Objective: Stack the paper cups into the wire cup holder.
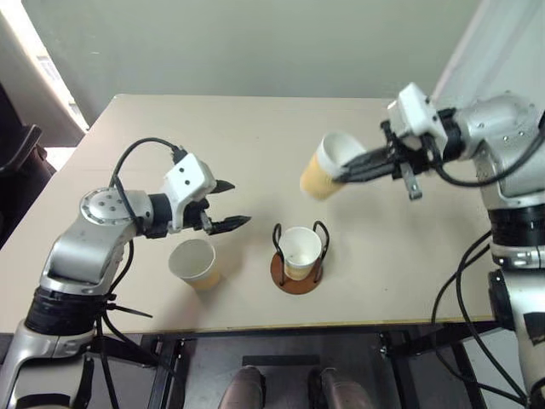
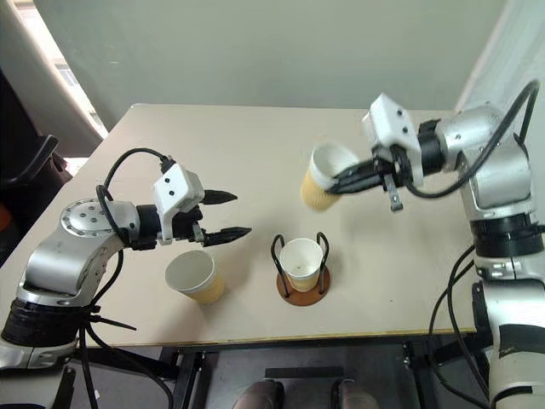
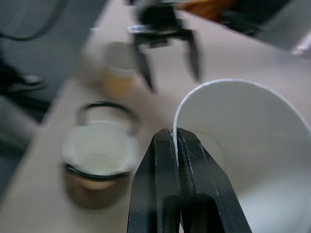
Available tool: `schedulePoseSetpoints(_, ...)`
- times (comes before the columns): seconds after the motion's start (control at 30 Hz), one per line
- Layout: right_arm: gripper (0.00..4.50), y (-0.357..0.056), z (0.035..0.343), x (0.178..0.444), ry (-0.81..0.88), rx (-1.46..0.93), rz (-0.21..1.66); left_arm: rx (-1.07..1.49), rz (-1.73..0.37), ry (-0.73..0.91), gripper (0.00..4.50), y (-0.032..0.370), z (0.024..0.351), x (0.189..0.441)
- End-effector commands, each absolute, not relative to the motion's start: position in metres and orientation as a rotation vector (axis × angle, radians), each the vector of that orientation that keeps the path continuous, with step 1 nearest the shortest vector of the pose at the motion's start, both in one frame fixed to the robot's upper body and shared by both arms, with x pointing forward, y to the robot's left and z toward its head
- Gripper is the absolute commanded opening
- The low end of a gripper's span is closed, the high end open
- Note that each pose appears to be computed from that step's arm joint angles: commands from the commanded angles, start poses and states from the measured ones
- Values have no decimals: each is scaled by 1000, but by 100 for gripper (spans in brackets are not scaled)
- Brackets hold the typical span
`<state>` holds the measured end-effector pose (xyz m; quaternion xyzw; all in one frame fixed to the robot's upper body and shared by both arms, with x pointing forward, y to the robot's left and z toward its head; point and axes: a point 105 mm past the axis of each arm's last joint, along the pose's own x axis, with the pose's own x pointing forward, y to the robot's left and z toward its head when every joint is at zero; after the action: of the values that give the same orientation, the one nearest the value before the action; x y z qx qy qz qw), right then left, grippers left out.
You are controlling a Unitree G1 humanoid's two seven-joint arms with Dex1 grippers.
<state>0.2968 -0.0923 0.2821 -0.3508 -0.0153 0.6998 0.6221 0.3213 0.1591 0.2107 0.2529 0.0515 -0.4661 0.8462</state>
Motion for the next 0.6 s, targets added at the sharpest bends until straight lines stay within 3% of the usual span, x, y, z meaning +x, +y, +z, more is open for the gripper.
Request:
schedulePoseSetpoints(0.03,2,-83,286,281,-67,-837,1654,543,-1041,84,406,154,221,311)
schedulePoseSetpoints(0.4,2,-63,271,265,-67,-838,1753,528,-1096,127,406,152,216,294)
schedulePoseSetpoints(0.6,2,-57,254,279,-40,-903,1694,531,-1088,138,406,152,213,293)
